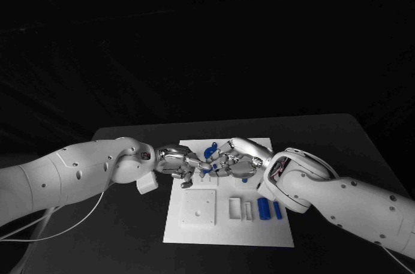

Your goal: Assemble the parts on the task board

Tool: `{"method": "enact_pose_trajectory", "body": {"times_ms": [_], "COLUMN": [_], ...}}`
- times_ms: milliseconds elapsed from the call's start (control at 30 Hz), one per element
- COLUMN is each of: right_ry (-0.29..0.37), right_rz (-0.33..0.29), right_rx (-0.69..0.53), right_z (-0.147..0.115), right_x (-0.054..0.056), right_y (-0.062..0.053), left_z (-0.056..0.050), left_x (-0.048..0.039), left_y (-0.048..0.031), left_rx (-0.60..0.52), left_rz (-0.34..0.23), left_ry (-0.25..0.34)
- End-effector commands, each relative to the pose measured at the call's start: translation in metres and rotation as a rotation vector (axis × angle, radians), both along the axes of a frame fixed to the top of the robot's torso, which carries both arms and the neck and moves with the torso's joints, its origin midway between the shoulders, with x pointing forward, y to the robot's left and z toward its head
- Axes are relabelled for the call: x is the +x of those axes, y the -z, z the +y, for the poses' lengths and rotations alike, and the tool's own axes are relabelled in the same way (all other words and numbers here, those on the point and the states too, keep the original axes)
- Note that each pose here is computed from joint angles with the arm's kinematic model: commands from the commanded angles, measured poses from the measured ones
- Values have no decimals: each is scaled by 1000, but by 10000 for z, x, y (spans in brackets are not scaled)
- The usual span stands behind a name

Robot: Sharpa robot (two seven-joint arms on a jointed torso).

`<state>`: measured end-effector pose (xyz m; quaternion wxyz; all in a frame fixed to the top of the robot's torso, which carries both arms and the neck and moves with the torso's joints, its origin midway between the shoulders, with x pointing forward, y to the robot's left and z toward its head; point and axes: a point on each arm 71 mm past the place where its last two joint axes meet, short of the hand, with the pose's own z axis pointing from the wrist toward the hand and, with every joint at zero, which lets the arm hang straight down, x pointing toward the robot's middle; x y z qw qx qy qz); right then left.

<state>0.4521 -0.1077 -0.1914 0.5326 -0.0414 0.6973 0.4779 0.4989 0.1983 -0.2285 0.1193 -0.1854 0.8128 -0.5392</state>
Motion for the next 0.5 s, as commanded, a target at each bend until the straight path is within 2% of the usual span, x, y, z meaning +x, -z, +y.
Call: {"method": "enact_pose_trajectory", "body": {"times_ms": [33,500], "right_ry": [-23,-29], "right_rz": [19,24], "right_rx": [-13,-15], "right_z": [19,29], "right_x": [-16,-23], "right_y": [23,44], "left_z": [-31,-28], "left_x": [-13,-9], "left_y": [-10,-5], "left_rx": [-7,-1], "left_rz": [5,6], "left_ry": [21,20]}}
